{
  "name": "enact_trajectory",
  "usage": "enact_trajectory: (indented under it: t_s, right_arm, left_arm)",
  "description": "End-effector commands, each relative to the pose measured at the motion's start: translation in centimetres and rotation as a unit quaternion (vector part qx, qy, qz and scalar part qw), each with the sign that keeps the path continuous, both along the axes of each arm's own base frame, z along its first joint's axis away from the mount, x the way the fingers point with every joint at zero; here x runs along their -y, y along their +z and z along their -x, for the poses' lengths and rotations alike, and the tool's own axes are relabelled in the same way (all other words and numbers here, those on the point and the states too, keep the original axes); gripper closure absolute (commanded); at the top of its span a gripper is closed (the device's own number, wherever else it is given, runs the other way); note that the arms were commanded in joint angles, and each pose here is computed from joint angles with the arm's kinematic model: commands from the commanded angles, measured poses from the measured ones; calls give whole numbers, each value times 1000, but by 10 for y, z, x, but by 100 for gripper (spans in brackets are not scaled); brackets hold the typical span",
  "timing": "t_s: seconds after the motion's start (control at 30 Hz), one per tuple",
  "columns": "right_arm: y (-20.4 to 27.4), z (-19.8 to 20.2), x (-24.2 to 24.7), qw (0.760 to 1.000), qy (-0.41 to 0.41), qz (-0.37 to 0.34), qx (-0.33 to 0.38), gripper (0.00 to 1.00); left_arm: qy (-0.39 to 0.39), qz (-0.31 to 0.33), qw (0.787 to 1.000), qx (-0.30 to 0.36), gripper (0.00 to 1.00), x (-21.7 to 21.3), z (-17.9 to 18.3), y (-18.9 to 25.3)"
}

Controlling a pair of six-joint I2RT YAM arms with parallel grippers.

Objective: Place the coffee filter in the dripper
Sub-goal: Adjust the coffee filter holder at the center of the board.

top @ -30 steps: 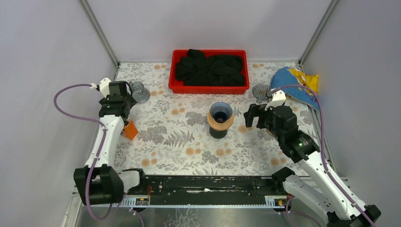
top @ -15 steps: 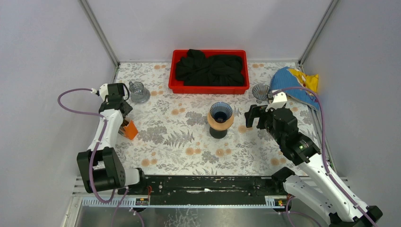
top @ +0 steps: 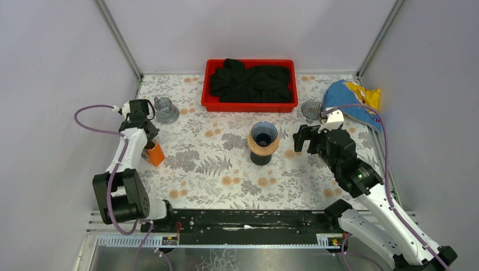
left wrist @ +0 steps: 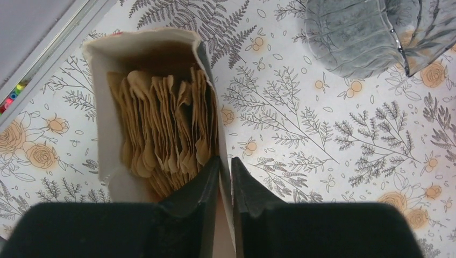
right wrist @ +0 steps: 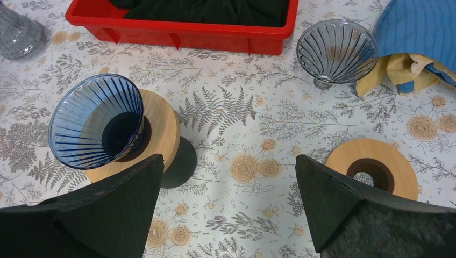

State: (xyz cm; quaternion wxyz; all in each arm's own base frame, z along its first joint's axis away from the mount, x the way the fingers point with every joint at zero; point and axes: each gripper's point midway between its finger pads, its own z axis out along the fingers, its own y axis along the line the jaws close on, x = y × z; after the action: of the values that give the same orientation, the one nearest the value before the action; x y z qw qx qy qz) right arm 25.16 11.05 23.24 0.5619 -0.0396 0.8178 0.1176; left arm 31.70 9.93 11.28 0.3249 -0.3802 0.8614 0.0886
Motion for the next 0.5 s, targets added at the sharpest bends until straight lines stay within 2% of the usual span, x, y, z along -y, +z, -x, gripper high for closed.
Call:
enact_trajectory:
  t_s: [0.0, 0.3, 0.47]
  right_arm:
    - [18, -5, -1, 999, -8, -20, 33, 1]
    - [17, -5, -4, 999, -4, -22, 32, 1]
    - [16, -5, -6, 999, 0, -21, 29, 1]
  left_arm:
    - [-45, -8, 999, 10, 83, 2, -6, 16]
    - [-126, -24, 992, -13, 93, 10, 1, 26]
    - [-166, -21, 985, -30, 94, 19, -3, 23]
